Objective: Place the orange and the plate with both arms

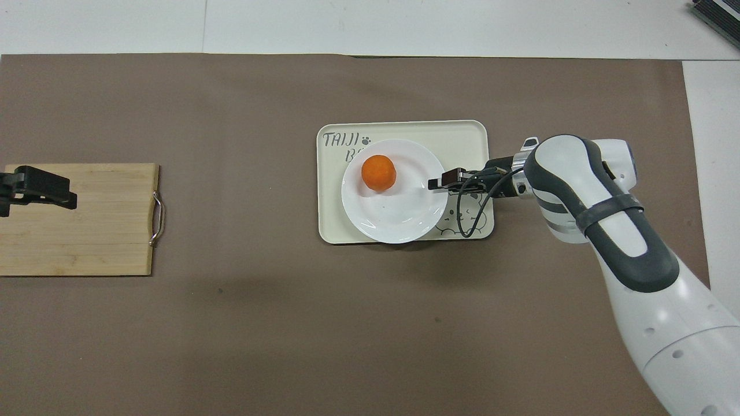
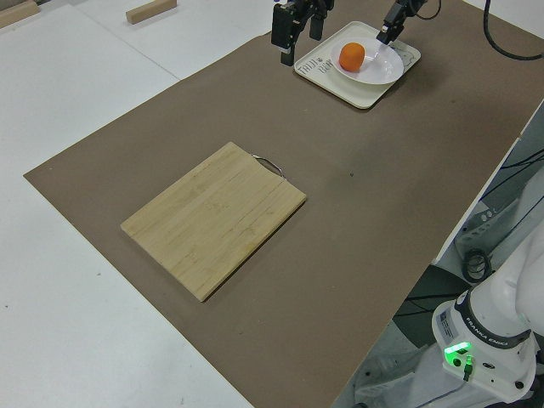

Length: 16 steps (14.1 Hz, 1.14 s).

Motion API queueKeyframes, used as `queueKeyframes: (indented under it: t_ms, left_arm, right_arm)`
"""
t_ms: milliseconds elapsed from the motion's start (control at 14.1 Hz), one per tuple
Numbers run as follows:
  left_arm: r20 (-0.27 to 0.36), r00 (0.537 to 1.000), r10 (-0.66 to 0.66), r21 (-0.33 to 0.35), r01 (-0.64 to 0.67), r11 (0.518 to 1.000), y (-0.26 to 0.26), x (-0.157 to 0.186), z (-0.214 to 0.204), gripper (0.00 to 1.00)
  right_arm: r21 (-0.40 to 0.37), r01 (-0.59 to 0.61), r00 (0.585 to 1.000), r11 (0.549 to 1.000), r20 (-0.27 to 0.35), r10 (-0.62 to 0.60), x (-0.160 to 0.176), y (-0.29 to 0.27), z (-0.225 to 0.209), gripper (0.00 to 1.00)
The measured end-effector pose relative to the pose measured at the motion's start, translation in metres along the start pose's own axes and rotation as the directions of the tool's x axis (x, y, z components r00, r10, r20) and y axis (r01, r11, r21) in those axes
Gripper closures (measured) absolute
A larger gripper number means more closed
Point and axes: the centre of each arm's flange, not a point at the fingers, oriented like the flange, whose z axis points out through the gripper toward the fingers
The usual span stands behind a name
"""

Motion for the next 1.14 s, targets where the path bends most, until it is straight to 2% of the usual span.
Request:
queueKeyframes:
  t_ms: [142, 213, 355, 497, 709, 922, 1135]
  left_arm:
    - [0.000, 1.000, 0.000, 0.000, 0.000, 1.000, 0.000, 0.000, 0.000, 0.00]
    - [0.000, 1.000, 0.000, 0.000, 0.000, 1.000, 0.000, 0.000, 0.000, 0.00]
    - [0.000, 1.000, 0.000, 0.000, 0.000, 1.000, 0.000, 0.000, 0.000, 0.00]
    - [0.000, 1.000, 0.000, 0.000, 0.000, 1.000, 0.000, 0.000, 0.000, 0.00]
    - [0.000, 1.000, 0.000, 0.000, 0.000, 1.000, 0.000, 0.000, 0.000, 0.00]
    - [0.000, 1.000, 0.000, 0.000, 0.000, 1.000, 0.000, 0.000, 0.000, 0.00]
    - [0.000, 1.000, 0.000, 0.000, 0.000, 1.000, 0.000, 0.000, 0.000, 0.00]
  right_arm:
    - [-0.029, 0.017, 1.000, 0.999, -0.005, -0.017, 0.005, -0.004, -0.013, 0.05]
    - [-0.044, 0.011, 1.000, 0.999, -0.011, -0.012, 0.007, -0.007, -0.021, 0.00]
    - [-0.104, -0.005, 1.000, 0.995, -0.013, 0.004, 0.009, -0.013, -0.041, 0.00]
    - [-0.217, -0.020, 1.000, 0.976, -0.009, 0.018, 0.010, -0.028, -0.068, 0.00]
    - [-0.399, -0.017, 1.000, 0.917, -0.028, 0.006, 0.006, -0.059, -0.117, 0.00]
    - [-0.480, -0.021, 1.000, 0.877, -0.016, 0.015, -0.005, -0.056, -0.170, 0.00]
    - [-0.601, -0.015, 1.000, 0.799, -0.018, 0.006, -0.012, -0.044, -0.209, 0.00]
